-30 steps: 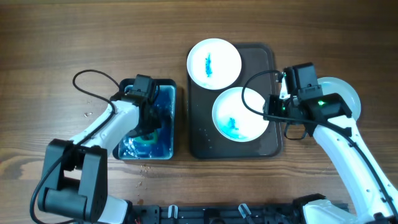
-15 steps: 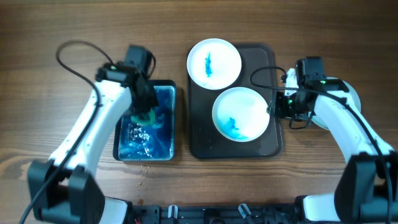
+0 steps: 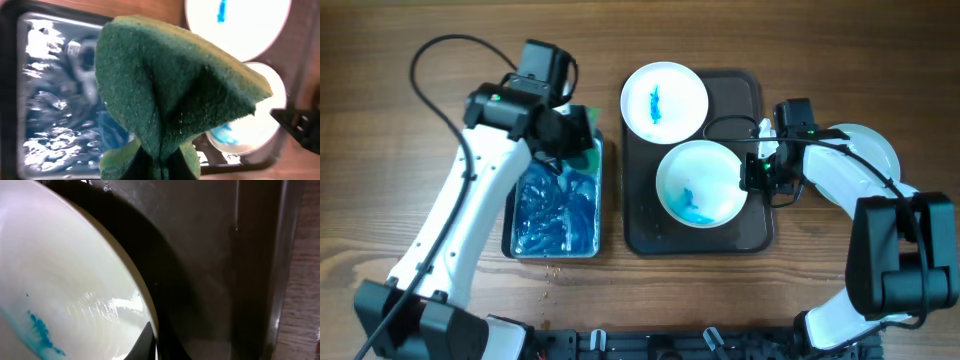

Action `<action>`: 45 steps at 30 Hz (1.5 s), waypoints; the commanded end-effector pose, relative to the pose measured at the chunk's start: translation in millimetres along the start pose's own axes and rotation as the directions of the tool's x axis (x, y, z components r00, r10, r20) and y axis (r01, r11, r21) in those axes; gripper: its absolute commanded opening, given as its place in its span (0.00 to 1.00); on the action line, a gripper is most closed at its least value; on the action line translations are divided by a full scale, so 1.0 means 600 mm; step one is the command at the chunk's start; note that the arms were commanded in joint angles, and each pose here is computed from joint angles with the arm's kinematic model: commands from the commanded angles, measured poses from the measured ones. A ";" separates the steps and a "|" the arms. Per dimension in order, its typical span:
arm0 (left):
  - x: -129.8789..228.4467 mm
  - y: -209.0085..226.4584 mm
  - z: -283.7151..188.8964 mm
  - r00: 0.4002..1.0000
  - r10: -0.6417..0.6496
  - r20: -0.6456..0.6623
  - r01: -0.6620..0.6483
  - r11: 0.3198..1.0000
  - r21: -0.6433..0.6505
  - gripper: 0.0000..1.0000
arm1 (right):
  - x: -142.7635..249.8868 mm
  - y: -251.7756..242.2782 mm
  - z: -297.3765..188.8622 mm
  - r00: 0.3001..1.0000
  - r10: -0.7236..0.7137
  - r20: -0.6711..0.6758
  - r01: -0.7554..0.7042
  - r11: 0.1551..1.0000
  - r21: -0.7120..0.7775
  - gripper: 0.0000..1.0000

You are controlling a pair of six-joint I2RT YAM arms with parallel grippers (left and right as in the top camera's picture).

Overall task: Clean dirty plates on tray and stack at the side
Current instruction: 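Lift the sponge with the left gripper and move it to the plate, then scrub the plate held by the right gripper with the sponge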

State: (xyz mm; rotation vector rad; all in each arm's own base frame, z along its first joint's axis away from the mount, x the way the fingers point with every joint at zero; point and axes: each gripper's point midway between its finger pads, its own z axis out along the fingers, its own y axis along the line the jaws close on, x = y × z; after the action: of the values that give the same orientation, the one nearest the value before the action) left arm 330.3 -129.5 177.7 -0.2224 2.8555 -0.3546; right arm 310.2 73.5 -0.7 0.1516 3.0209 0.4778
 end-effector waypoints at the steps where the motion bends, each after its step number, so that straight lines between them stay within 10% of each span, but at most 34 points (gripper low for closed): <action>1: 0.020 -0.062 0.044 0.997 0.005 -0.081 0.002 0.996 0.089 0.04 | 0.037 -0.015 0.021 0.983 0.162 -0.081 -0.160 0.986 0.040 0.04; 18: 0.173 -0.260 0.311 0.952 0.099 -0.290 -0.051 0.984 0.168 0.04 | 0.039 -0.012 0.022 0.992 0.090 -0.088 -0.087 0.996 0.031 0.04; 28: 0.089 -0.054 0.316 0.967 0.233 -0.104 -0.255 0.864 -0.434 0.04 | 0.043 -0.012 0.022 0.991 0.092 -0.097 -0.089 0.995 0.034 0.04; 32: 0.081 -0.032 0.308 0.956 0.265 -0.126 -0.292 0.829 -0.476 0.04 | 0.043 -0.012 0.022 0.991 0.092 -0.096 -0.089 0.995 0.034 0.04; 39: 0.125 -0.155 0.345 0.956 0.196 -0.217 -0.211 0.976 -0.051 0.04 | 0.046 -0.014 0.021 0.992 0.068 -0.105 -0.065 0.997 0.038 0.05; 45: 0.167 -0.288 0.339 0.937 0.112 -0.332 -0.009 0.955 0.296 0.04 | 0.046 -0.014 0.021 0.992 0.069 -0.104 -0.065 0.997 0.037 0.04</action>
State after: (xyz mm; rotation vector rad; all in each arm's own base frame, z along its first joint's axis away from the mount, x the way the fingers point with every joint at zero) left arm 343.9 -303.8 13.8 0.0169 2.9809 -0.4623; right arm 294.6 81.1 -1.7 0.2832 3.0811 0.5553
